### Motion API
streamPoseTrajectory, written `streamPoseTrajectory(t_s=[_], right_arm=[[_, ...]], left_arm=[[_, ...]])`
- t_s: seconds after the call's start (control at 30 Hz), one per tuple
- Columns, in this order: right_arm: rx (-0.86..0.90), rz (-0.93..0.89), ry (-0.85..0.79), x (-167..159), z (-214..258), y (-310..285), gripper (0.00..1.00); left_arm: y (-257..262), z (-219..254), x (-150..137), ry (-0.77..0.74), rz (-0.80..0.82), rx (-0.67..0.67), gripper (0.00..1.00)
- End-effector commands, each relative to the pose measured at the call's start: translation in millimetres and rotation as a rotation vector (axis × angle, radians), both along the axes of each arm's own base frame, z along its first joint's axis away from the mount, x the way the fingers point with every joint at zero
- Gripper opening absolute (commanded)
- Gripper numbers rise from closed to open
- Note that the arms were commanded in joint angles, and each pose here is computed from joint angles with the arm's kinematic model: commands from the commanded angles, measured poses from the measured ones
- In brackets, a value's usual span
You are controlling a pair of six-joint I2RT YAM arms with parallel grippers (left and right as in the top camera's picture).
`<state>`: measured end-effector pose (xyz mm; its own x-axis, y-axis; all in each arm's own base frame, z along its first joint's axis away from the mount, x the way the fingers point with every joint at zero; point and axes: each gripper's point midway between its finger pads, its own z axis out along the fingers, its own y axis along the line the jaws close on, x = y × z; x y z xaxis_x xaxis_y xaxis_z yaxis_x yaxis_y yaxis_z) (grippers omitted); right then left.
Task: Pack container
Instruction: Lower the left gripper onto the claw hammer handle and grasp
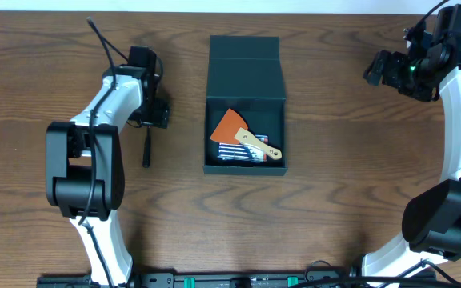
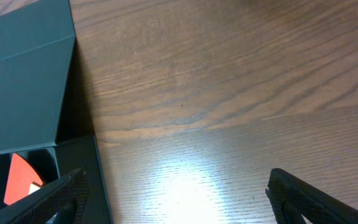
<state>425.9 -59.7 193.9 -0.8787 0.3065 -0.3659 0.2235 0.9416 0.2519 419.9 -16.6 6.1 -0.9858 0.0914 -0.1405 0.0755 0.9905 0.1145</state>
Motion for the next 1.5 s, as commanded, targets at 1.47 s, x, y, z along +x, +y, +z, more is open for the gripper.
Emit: streamPoseTrajectory(t_s=[1.47], right_arm=[[0.011,0.009,0.043,-8,-7,2,0.90]], left_arm=[[-7,-14,-10,0.026,0.005,-0.117,0.52]])
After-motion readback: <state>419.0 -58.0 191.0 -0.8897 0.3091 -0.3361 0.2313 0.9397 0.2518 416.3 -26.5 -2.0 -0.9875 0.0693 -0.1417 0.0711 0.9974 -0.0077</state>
